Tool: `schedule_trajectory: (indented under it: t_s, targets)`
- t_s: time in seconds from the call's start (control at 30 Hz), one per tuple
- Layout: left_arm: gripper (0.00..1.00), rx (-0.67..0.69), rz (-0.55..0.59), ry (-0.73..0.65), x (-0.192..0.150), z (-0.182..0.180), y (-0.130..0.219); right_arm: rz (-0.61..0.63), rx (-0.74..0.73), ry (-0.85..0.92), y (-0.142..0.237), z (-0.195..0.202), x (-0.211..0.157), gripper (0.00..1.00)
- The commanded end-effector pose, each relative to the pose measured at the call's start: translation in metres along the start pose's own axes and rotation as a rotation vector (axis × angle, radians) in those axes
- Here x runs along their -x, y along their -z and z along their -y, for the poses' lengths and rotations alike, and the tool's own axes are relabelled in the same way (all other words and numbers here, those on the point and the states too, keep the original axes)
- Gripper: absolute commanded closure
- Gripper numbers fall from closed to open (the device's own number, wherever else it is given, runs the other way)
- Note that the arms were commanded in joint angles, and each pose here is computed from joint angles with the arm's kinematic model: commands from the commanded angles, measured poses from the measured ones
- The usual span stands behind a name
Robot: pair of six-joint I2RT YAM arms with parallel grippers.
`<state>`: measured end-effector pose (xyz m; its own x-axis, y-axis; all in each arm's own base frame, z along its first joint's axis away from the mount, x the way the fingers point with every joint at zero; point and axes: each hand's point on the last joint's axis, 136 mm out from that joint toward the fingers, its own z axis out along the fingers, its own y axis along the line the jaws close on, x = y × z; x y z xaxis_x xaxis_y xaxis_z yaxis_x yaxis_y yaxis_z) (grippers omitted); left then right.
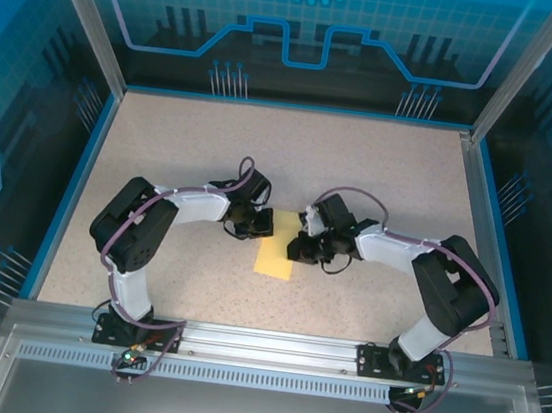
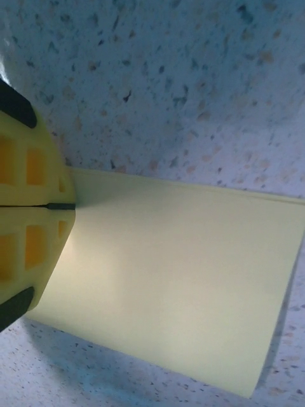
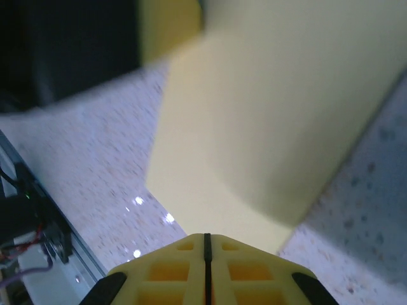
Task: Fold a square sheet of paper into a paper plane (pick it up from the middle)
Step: Fold the square sheet of paper in half at the center of the table, then rotate the square sheet of paper at the center of the table.
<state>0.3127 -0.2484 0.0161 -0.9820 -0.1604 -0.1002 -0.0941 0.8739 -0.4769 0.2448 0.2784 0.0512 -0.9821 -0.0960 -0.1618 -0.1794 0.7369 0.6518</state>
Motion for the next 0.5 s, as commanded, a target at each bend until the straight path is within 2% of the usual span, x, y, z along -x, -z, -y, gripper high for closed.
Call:
schedule_trajectory:
  t_s: [0.0, 0.17, 0.27, 0.47]
  targets:
    - [0.89, 0.008, -0.013, -0.037, -0.002, 0.010, 0.008, 0.113, -0.021, -0.011, 0.009, -0.002, 0.042, 0.92]
    - [0.81, -0.032, 0.039, -0.027, 0.006, 0.026, 0.031, 0.096, -0.039, -0.066, -0.013, 0.012, 0.066, 0.94]
    - [0.76, -0.024, 0.063, -0.004, 0.004, 0.023, 0.041, 0.080, -0.068, -0.076, -0.025, 0.021, 0.073, 0.94]
    - [0.74, -0.017, 0.065, 0.043, -0.008, 0.013, 0.048, 0.095, -0.147, -0.139, -0.031, 0.047, 0.087, 0.94]
